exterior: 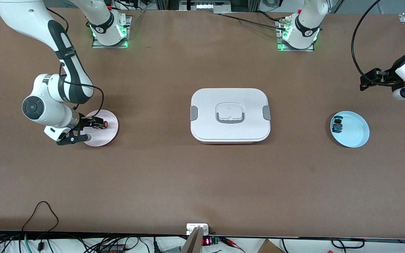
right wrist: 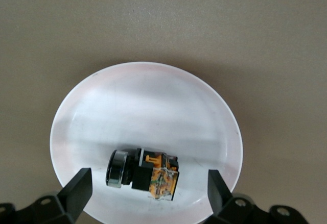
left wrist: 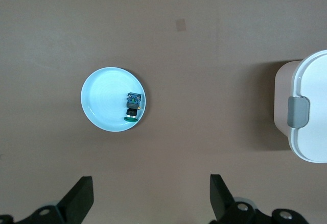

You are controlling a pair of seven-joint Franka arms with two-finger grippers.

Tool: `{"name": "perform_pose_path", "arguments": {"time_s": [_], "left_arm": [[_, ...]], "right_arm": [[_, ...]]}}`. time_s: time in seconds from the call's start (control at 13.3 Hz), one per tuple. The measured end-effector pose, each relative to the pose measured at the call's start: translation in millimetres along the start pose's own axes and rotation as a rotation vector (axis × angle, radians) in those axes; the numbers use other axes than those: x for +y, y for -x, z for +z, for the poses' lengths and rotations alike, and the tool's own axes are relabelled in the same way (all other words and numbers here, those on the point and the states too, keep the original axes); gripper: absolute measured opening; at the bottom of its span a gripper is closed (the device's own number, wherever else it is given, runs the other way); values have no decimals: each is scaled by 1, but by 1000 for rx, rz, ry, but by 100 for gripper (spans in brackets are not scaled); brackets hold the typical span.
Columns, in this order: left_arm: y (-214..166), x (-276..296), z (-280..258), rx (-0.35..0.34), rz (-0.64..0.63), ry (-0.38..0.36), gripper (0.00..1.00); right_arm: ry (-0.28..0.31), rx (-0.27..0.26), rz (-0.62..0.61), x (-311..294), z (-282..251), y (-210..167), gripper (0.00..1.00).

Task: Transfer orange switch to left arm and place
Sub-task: 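Lower the right gripper and close it on the orange switch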

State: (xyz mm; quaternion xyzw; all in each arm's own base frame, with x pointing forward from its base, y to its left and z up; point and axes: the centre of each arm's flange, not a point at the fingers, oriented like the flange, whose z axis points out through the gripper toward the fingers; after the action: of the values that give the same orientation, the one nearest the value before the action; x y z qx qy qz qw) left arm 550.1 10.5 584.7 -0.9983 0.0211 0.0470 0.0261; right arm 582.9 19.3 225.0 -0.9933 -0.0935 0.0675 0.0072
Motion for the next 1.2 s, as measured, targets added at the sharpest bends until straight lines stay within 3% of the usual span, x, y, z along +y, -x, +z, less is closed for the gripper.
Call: {"name": "perform_pose_path", "arguments": {"time_s": [1.2], "left_arm": [[0,0,0,-1,0,0,100]], "right_arm": [[-46,-60,42,-3,41,7,100]]}}
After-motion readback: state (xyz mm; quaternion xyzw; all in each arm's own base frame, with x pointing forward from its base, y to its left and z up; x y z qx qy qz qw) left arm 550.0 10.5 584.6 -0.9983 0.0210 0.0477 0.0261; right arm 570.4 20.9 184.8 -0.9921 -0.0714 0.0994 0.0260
